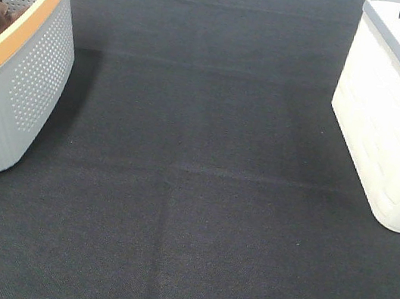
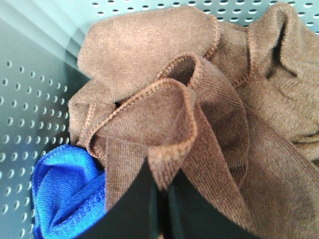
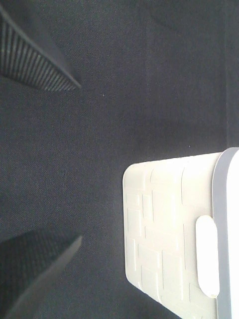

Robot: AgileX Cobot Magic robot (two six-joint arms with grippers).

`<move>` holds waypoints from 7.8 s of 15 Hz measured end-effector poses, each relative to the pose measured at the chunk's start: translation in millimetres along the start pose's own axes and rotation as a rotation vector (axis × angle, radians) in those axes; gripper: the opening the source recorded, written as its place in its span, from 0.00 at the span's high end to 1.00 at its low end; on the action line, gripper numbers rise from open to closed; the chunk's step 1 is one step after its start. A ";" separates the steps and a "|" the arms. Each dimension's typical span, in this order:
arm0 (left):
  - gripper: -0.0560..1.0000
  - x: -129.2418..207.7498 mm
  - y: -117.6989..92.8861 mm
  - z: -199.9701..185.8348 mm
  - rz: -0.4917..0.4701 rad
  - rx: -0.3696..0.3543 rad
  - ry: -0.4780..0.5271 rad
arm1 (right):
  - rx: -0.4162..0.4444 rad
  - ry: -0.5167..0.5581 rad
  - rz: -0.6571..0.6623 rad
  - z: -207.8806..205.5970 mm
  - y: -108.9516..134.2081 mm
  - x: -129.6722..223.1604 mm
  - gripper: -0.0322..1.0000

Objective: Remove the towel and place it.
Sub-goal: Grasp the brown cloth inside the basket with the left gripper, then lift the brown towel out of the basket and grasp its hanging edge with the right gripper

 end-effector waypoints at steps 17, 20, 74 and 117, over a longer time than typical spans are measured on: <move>0.95 -42.5 6.0 -266.5 -0.096 0.151 -0.506 | 0.000 0.000 0.000 0.0 0.0 0.0 0.27; 0.95 -45.4 1.8 -300.2 -0.136 0.229 -0.630 | 0.000 0.000 0.000 0.0 0.0 0.0 0.27; 0.95 -25.4 -246.2 -368.7 0.068 0.964 -0.915 | -0.529 -0.041 -0.186 257.8 221.8 -158.0 0.66; 0.95 -28.4 -242.3 -365.5 0.151 0.858 -0.977 | -0.619 -0.099 -0.323 228.9 253.4 -149.9 0.39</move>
Point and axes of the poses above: a point on each arm's last joint axis where the gripper is mounted, z pointing out along that axis toward the gripper, y along the wrist's bending axis when the last joint is at zero, x = y × z, the point moved 2 cm from there along z, pointing out along that axis toward the gripper, and after that the axes turned 3 degrees about z, right-handed, at the moved point
